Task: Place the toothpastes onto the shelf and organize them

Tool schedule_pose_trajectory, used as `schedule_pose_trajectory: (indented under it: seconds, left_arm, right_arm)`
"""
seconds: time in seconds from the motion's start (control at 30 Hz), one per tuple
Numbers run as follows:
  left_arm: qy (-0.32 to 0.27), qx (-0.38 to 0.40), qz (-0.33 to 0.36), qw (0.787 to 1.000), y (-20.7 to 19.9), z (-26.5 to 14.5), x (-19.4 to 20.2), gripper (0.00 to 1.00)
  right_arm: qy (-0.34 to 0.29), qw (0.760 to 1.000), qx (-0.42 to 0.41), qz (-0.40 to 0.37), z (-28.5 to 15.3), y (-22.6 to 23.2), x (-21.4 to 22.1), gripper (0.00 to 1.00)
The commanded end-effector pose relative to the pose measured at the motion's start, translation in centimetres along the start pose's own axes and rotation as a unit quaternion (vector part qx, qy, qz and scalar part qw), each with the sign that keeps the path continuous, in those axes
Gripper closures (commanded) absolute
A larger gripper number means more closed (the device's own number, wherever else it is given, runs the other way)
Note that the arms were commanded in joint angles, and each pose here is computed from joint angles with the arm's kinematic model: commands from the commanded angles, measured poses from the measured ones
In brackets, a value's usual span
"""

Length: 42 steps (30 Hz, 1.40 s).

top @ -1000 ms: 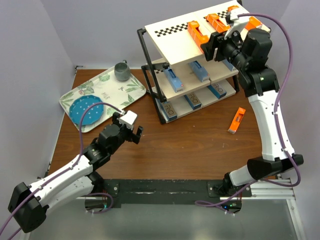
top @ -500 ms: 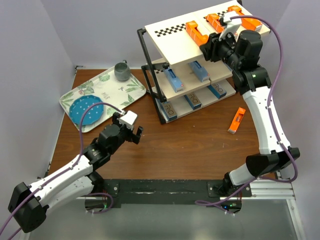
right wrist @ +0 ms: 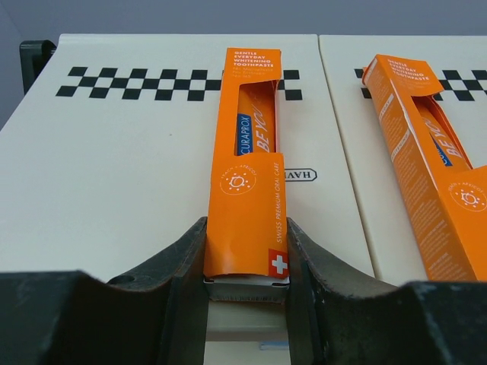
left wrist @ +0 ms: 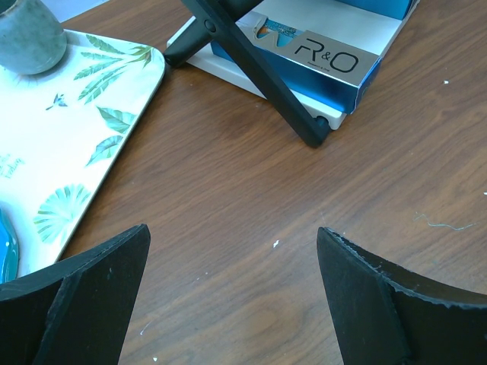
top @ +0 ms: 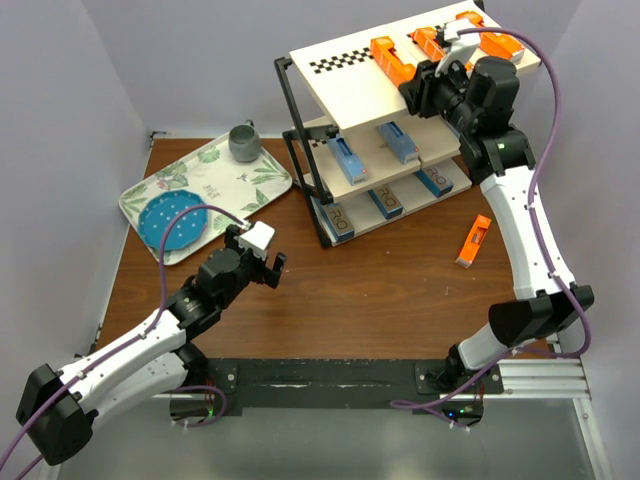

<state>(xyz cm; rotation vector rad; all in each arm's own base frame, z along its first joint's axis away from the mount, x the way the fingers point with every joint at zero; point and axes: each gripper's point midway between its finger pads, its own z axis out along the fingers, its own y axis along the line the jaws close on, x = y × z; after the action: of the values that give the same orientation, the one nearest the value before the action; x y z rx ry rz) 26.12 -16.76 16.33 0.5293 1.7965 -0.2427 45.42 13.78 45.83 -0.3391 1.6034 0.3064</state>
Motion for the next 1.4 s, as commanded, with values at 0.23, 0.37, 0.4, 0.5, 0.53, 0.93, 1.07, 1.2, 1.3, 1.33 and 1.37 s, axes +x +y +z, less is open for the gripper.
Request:
schedule_pose_trajectory:
  seconds: [0.23,0.37,0.4,0.5,0.53,0.93,1.07,1.2,1.3,1.33,1.37]
  left_arm:
    - [-0.031,-0.004,-0.007,0.999,0.2,0.0,-2.5,0.04]
    - [-0.032,-0.001,-0.007,0.999,0.1,0.1,-2.6,0.04]
    - [-0.032,-0.001,-0.007,0.999,0.1,0.1,-2.6,0.04]
    - [-0.033,-0.001,-0.007,0.999,0.2,0.0,-2.7,0.04]
    - [-0.033,-0.001,-0.007,0.999,0.2,0.0,-2.7,0.04]
    - [-0.036,0.006,-0.008,0.999,-0.1,0.0,-2.8,0.04]
    - [-0.035,0.01,-0.009,0.999,-0.2,0.1,-2.8,0.04]
    - [-0.035,0.012,-0.009,0.999,-0.3,0.1,-2.7,0.04]
    - [-0.035,0.013,-0.01,0.999,-0.4,0.1,-2.7,0.04]
    - [-0.036,0.014,-0.01,0.999,-0.4,0.1,-2.9,0.04]
    - [-0.036,0.015,-0.01,0.999,-0.4,0.1,-2.9,0.04]
  right_arm:
    - [-0.035,0.999,-0.01,-0.006,-2.0,0.2,-3.3,0.4]
    - [-0.054,0.998,-0.011,-0.009,-4.1,0.6,-5.1,0.3]
    - [-0.066,0.998,-0.008,-0.012,-5.4,0.8,-6.1,0.27]
    - [-0.071,0.997,0.028,-0.008,-7.0,-0.2,-6.0,0.19]
    - [-0.074,0.996,0.042,-0.007,-8.2,-0.5,-5.9,0.18]
    - [0.012,0.939,0.343,0.04,-17.4,-9.9,5.9,0.06]
    - [0.046,0.911,0.403,0.072,-19.8,-11.5,11.8,0.06]
    - [0.054,0.885,0.445,0.121,-21.8,-12.2,17.2,0.07]
    - [0.083,0.873,0.463,0.13,-22.1,-12.6,22.2,0.08]
    - [0.1,0.869,0.465,0.133,-22.1,-12.5,24.3,0.08]
    - [0.107,0.869,0.463,0.139,-21.9,-12.4,25.3,0.08]
